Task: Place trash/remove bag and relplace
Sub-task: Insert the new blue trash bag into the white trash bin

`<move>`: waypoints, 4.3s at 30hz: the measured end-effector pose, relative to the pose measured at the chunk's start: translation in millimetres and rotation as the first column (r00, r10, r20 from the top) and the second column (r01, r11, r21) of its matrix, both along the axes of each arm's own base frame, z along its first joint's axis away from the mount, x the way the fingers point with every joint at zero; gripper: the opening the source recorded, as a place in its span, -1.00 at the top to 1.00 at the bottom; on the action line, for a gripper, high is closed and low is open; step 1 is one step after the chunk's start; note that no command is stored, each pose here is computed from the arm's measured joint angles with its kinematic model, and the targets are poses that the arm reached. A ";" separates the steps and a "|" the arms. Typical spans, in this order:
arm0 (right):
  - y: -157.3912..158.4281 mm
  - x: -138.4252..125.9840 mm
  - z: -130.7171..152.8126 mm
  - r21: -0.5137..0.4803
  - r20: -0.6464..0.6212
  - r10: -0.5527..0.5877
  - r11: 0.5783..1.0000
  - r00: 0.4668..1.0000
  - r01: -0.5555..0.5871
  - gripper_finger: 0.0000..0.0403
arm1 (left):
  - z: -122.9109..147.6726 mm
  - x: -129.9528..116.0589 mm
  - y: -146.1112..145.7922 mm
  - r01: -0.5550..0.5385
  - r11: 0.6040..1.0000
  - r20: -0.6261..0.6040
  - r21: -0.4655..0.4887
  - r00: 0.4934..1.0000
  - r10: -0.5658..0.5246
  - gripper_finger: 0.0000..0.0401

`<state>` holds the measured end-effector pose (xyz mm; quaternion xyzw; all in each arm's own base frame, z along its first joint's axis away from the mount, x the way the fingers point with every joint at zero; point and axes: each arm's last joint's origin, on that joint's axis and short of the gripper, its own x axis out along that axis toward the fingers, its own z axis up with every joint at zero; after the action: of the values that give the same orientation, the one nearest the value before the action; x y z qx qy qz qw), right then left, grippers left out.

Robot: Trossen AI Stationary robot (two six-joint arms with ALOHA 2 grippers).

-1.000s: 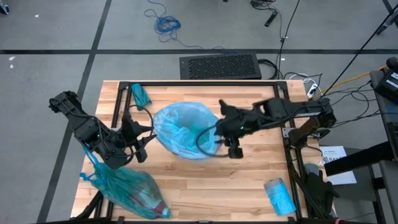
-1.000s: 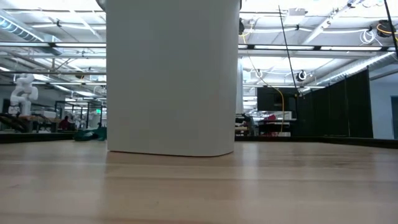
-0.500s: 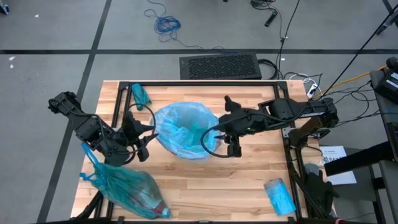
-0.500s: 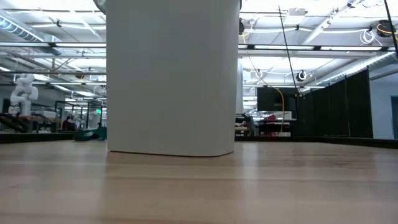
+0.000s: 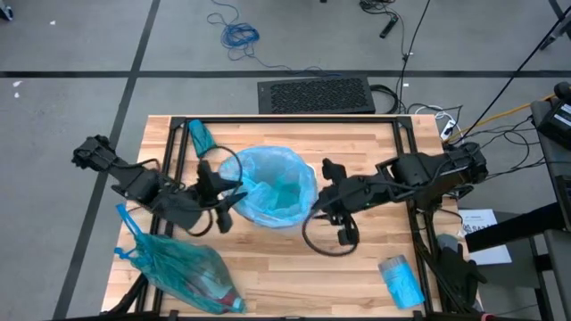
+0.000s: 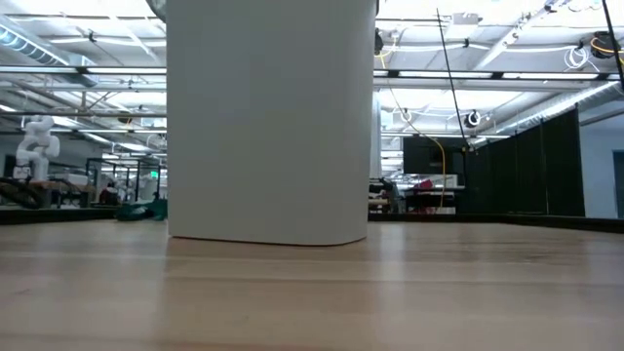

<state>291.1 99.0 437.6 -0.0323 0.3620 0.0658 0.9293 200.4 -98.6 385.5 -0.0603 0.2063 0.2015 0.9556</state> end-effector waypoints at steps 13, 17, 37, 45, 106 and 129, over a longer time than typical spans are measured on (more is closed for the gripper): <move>11.8 10.0 3.6 -0.008 0.102 0.051 0.999 0.994 -0.050 0.56 | -19.0 38.4 1.4 0.043 0.992 -0.071 -0.119 0.996 -0.051 0.33; 15.5 16.8 -4.0 -0.035 0.074 0.112 0.993 0.991 -0.109 0.54 | -20.0 38.6 1.5 0.042 0.992 -0.079 -0.116 0.996 -0.051 0.33; 20.6 44.8 -37.0 -0.079 -0.046 0.088 0.993 0.995 -0.091 0.72 | -20.4 38.2 1.7 0.040 0.993 -0.085 -0.113 0.995 -0.050 0.33; 21.5 44.4 -37.3 -0.056 -0.052 0.082 0.995 0.995 -0.085 0.98 | -20.9 37.9 1.8 0.040 0.993 -0.091 -0.110 0.995 -0.050 0.33; 17.0 70.6 -108.7 -0.055 -0.106 0.028 0.998 0.994 -0.034 1.00 | 47.2 -18.0 24.9 -0.154 0.977 -0.208 -0.148 0.971 0.121 0.33; -0.1 68.9 -85.3 0.011 0.007 0.027 1.000 1.000 -0.027 1.00 | 32.8 -36.5 10.3 -0.245 0.898 -0.405 -0.366 0.910 0.083 0.33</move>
<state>360.1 98.9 352.3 -0.0321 0.3580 0.0803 0.9297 163.9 -88.3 418.2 -0.2362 0.4188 0.2428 0.8425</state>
